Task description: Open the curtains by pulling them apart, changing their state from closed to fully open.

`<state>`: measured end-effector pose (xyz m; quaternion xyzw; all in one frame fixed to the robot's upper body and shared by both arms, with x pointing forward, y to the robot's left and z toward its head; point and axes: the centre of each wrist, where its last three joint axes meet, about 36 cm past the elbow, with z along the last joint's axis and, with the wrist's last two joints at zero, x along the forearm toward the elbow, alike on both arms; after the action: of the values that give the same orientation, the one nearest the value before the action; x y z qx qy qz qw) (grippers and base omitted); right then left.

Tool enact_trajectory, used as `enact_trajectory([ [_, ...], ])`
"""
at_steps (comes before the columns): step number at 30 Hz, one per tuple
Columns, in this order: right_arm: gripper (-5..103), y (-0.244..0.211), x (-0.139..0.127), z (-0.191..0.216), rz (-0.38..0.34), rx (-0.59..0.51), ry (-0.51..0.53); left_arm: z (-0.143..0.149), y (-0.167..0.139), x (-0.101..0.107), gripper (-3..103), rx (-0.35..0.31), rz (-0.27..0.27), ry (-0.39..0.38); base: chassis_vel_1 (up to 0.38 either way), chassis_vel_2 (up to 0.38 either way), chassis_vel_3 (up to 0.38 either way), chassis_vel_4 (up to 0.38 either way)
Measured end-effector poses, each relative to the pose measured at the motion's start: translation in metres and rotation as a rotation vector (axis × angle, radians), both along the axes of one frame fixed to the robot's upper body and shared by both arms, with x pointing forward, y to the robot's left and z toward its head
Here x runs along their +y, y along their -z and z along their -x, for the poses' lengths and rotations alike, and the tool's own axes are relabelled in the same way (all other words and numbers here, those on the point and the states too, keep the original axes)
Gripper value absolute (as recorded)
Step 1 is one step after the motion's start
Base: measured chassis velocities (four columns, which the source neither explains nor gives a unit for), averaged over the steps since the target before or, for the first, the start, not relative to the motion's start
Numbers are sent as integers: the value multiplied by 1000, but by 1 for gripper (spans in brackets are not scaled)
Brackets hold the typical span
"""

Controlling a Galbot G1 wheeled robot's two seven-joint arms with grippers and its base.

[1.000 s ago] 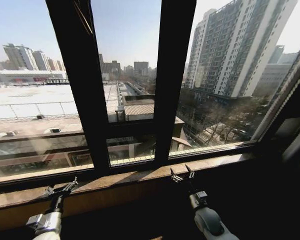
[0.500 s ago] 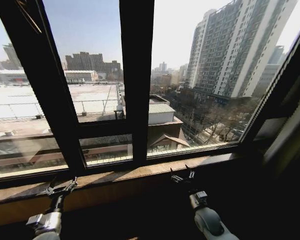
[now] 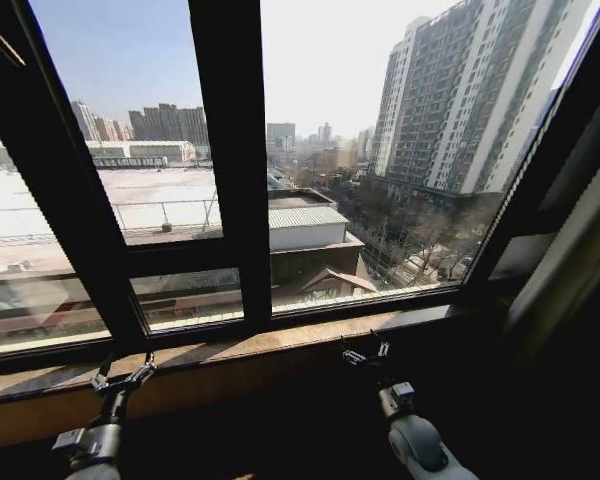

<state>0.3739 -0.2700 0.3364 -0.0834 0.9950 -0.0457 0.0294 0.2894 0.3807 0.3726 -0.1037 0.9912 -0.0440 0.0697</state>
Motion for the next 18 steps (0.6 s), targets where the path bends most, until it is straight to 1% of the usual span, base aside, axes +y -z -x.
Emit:
enact_trajectory([
  [3, 100, 0, 0, 0, 0, 0, 0, 0, 0, 0, 100, 0, 0, 0, 98, -67, -106, 71],
  [7, 100, 0, 0, 0, 0, 0, 0, 0, 0, 0, 100, 0, 0, 0, 116, -167, -128, 162],
  [12, 100, 0, 0, 0, 0, 0, 0, 0, 0, 0, 100, 0, 0, 1, 181, -232, -168, 259],
  [18, 100, 0, 0, 0, 0, 0, 0, 0, 0, 0, 100, 0, 0, 1, 244, -348, -261, 355],
])
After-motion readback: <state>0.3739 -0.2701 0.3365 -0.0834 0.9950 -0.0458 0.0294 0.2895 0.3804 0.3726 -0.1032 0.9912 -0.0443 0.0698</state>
